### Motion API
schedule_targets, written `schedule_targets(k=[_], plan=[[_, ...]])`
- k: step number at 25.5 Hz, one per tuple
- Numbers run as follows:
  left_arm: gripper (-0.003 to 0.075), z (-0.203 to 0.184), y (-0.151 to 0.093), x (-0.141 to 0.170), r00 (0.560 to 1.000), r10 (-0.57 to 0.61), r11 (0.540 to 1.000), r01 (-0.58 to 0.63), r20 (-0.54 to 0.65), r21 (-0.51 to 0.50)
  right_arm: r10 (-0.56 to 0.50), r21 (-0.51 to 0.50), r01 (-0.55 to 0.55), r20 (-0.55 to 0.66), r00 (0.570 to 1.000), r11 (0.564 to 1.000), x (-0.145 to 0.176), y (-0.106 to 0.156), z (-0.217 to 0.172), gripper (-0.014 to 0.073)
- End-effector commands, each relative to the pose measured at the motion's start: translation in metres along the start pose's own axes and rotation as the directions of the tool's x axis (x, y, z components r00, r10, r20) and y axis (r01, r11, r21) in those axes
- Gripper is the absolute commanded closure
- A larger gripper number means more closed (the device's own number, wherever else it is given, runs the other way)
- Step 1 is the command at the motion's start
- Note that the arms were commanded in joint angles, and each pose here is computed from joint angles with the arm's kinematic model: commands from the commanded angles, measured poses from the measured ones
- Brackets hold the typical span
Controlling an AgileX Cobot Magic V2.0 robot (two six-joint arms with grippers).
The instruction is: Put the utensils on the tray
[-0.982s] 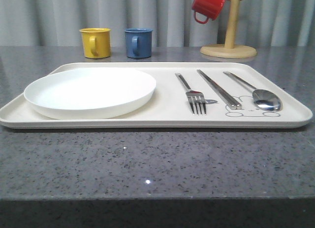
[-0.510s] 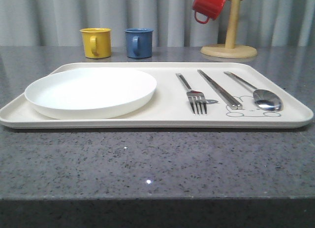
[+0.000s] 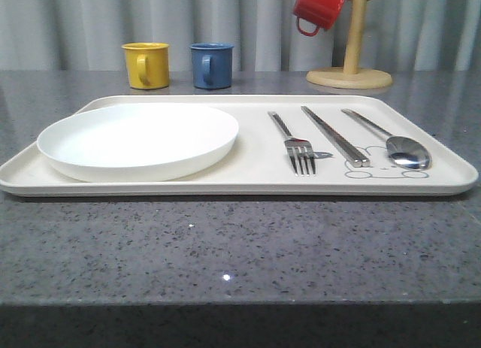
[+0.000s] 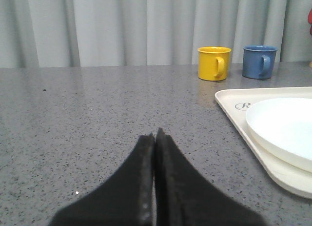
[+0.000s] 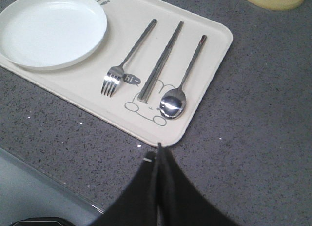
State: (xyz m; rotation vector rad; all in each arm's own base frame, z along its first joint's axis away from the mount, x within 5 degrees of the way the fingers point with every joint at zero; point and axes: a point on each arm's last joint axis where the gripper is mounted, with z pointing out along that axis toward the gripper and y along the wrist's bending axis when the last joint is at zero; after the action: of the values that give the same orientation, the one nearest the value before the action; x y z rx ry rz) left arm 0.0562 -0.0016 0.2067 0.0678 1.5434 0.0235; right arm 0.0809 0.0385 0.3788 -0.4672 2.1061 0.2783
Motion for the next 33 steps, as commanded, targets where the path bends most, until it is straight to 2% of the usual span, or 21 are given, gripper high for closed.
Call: schedule_targets(k=[1,9,12,15,20,24,29,33], plan=[[0.0738,-0.003,0.0,-0.009,0.994,-0.012,1.0,0.011,0.111,0.003,-0.017,0.011,0.016,0.075,0.997,1.0,-0.01,-0.001,-0.003,0.0664],[0.0738,-0.003,0.0,-0.009,0.994,-0.012,1.0,0.011,0.111,0.003,-0.017,0.01,0.017,0.078,0.997,1.0,-0.01,-0.001,-0.004,0.0664],[0.0738,-0.002,0.0,-0.009,0.994,-0.012,1.0,0.011,0.11,0.003,-0.021,0.044,0.014,0.142,0.99,0.999,-0.003,-0.003,-0.011,0.0664],[0.0738,-0.002,0.0,-0.009,0.994,-0.012,1.0,0.011,0.108,0.003,-0.006,0.118,-0.029,0.284,0.959,0.993,0.012,-0.008,-0.011,0.0664],[0.0738,-0.002,0.0,-0.009,0.994,-0.012,1.0,0.011,0.108,0.003,-0.041,0.262,-0.121,0.538,0.842,0.957,0.061,-0.017,0.002,0.0664],[0.0738,-0.002,0.0,-0.009,0.994,-0.012,1.0,0.011,0.108,0.003,-0.085,0.35,-0.181,0.625,0.776,0.919,0.106,-0.022,0.02,0.0664],[0.0738,-0.002,0.0,-0.009,0.994,-0.012,1.0,0.011,0.108,0.003,-0.1,0.389,-0.208,0.639,0.763,0.897,0.146,-0.026,0.046,0.0664],[0.0738,-0.002,0.0,-0.009,0.994,-0.012,1.0,0.011,0.108,0.003,-0.104,0.395,-0.214,0.645,0.757,0.893,0.16,-0.027,0.054,0.0664]])
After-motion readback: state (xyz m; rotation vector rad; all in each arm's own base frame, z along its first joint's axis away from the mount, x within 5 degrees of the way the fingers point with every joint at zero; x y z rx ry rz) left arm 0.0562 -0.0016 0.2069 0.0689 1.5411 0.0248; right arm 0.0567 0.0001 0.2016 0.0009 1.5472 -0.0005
